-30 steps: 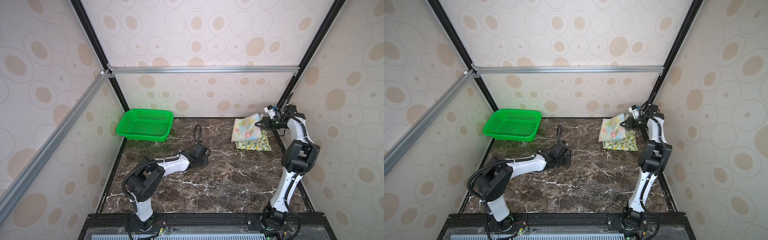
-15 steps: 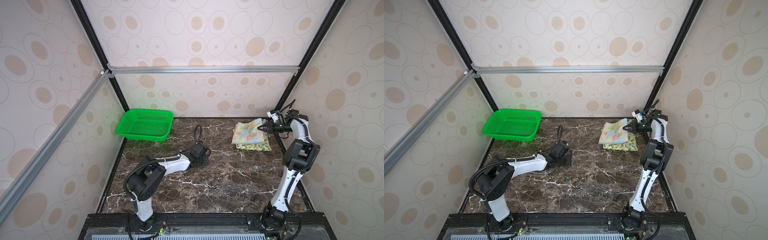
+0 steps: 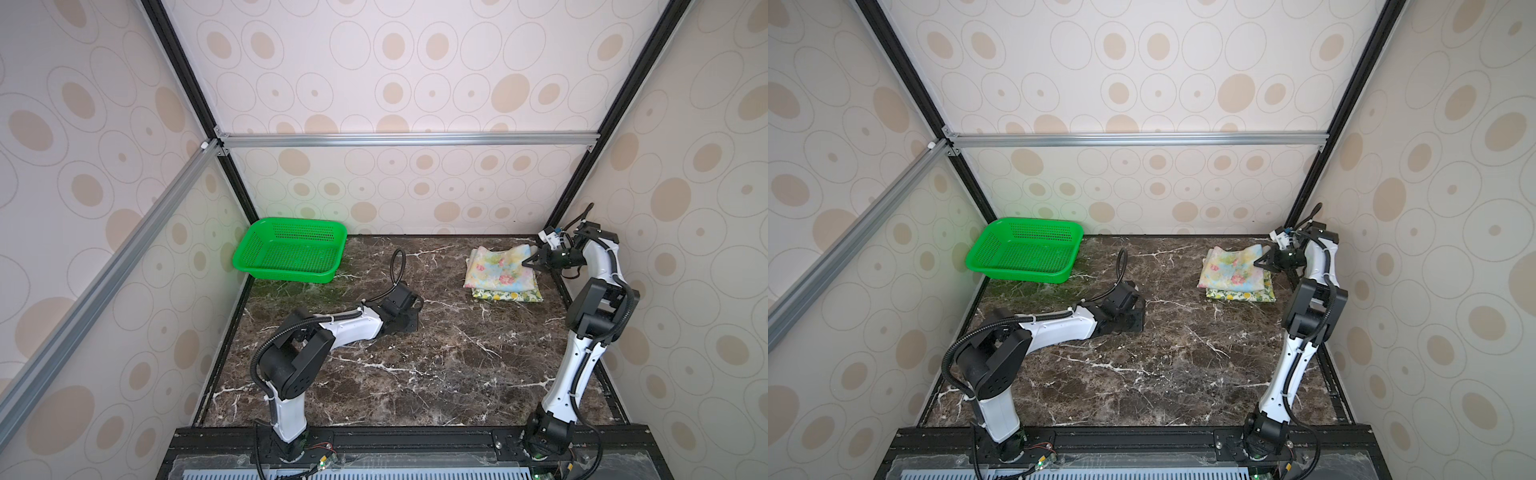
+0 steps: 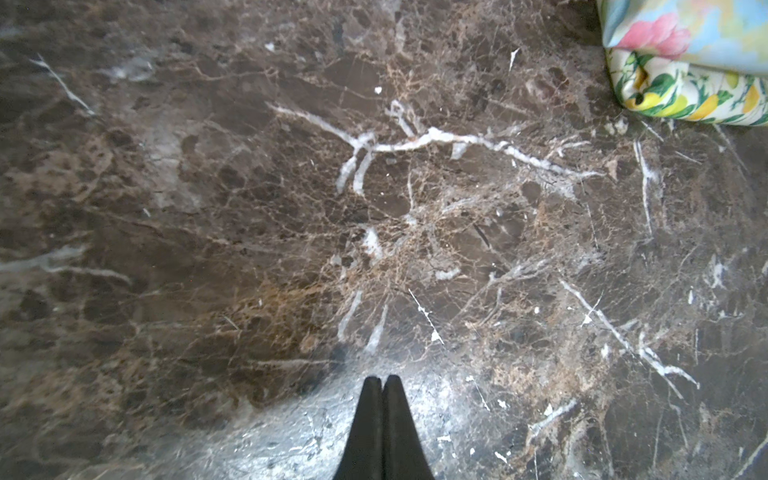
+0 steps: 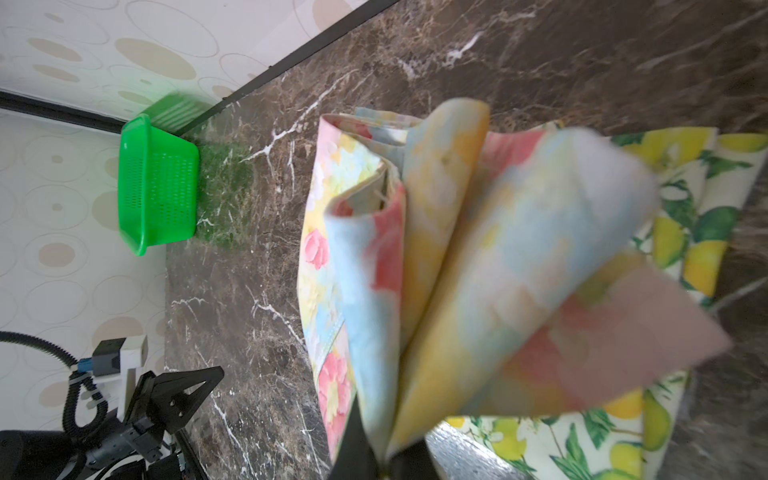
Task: Fold and stack the skirts
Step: 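Lower the floral skirt onto the lemon-print skirt and open the right gripper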
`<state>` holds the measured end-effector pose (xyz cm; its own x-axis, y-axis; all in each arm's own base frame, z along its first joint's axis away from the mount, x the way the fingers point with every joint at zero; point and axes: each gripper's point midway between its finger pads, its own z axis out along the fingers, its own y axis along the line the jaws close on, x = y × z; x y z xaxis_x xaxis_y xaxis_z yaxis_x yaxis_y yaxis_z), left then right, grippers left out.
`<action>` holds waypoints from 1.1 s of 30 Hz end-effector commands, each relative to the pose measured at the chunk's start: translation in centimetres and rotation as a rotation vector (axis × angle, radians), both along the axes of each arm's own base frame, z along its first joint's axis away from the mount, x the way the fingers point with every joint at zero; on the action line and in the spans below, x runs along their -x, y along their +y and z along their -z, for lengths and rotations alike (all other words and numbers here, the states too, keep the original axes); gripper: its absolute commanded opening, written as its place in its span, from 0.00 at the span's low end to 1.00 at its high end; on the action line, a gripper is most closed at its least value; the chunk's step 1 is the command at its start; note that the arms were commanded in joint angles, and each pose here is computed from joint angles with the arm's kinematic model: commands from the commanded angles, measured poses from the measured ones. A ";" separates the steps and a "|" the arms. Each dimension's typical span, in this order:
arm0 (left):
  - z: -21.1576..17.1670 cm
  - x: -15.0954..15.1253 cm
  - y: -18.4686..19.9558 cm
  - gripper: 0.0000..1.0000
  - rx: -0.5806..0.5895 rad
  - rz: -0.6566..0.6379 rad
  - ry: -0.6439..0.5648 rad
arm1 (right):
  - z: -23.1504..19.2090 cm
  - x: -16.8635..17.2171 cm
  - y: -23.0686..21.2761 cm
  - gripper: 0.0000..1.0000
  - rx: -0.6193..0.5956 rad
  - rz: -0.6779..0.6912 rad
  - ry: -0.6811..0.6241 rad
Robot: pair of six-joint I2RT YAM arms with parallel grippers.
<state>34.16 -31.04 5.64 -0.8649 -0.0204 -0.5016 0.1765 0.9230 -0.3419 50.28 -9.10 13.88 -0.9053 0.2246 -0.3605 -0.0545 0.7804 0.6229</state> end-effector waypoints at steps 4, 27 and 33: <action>-0.3 -0.6 -0.3 0.00 0.002 -0.013 0.008 | 1.6 -0.2 -2.0 0.00 0.096 0.063 0.061; 0.4 -0.7 -0.5 0.00 -0.004 -0.013 0.026 | 5.1 -2.7 -2.9 0.04 0.285 0.112 0.114; 0.0 -0.8 -0.3 0.00 0.003 -0.024 0.011 | 4.6 -2.7 -3.2 0.49 0.295 0.175 0.117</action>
